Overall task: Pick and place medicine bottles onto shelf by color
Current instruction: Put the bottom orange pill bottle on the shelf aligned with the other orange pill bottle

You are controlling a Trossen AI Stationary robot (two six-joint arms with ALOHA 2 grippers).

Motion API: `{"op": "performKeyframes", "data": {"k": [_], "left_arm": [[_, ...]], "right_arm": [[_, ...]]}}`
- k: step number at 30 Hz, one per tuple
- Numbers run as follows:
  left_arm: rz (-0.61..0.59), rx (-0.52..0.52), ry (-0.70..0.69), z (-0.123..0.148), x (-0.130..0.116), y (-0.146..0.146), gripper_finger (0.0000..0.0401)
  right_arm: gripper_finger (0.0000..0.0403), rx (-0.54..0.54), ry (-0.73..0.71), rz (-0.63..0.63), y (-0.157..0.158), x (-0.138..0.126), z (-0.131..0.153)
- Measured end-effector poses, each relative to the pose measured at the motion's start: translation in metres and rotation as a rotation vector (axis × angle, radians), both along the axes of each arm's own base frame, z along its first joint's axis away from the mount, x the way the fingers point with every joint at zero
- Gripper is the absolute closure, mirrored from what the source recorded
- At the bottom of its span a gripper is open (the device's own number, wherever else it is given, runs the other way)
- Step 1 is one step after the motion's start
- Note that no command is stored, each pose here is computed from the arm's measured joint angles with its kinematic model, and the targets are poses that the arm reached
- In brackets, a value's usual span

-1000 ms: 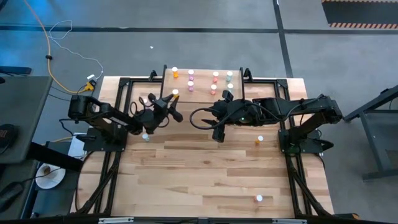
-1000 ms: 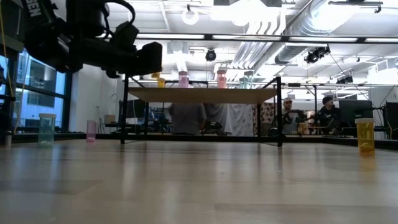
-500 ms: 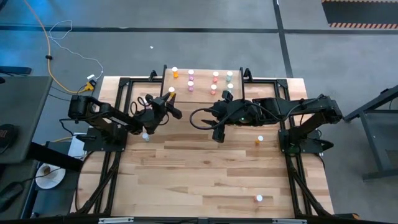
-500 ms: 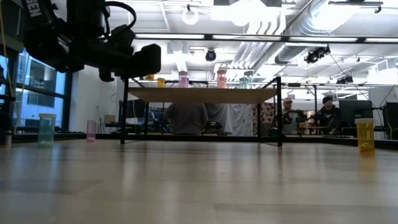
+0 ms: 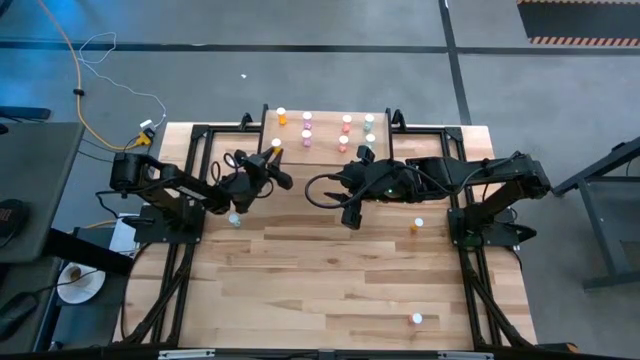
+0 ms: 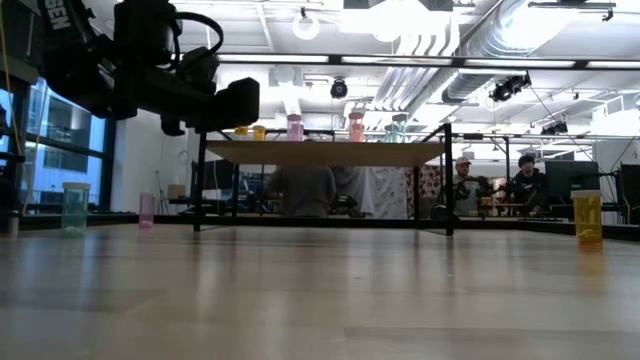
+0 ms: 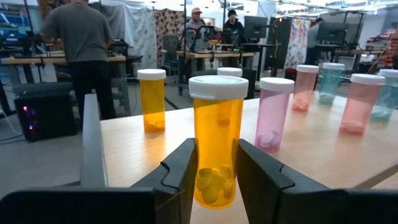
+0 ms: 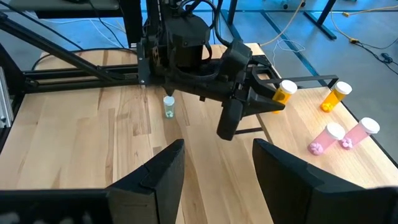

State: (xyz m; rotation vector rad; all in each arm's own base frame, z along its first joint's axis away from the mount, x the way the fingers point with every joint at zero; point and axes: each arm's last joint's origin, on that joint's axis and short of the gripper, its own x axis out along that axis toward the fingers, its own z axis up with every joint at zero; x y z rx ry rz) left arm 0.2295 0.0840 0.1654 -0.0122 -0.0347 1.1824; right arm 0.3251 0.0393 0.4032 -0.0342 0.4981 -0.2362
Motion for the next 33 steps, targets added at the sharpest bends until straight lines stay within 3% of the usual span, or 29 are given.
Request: {"op": "performKeyframes", "data": {"k": [14,33], "left_arm": [[0.012,-0.013,-0.031,0.0,-0.0018,0.0053,0.0307],[0.013,-0.013,-0.032,-0.0001,-0.0018,0.0054,0.027]], "right_arm": [[0.0221,0.0,0.0,0.0,0.0,0.0,0.0],[0.0221,0.001,-0.001,-0.001,0.0001,0.0,0.0]]}}
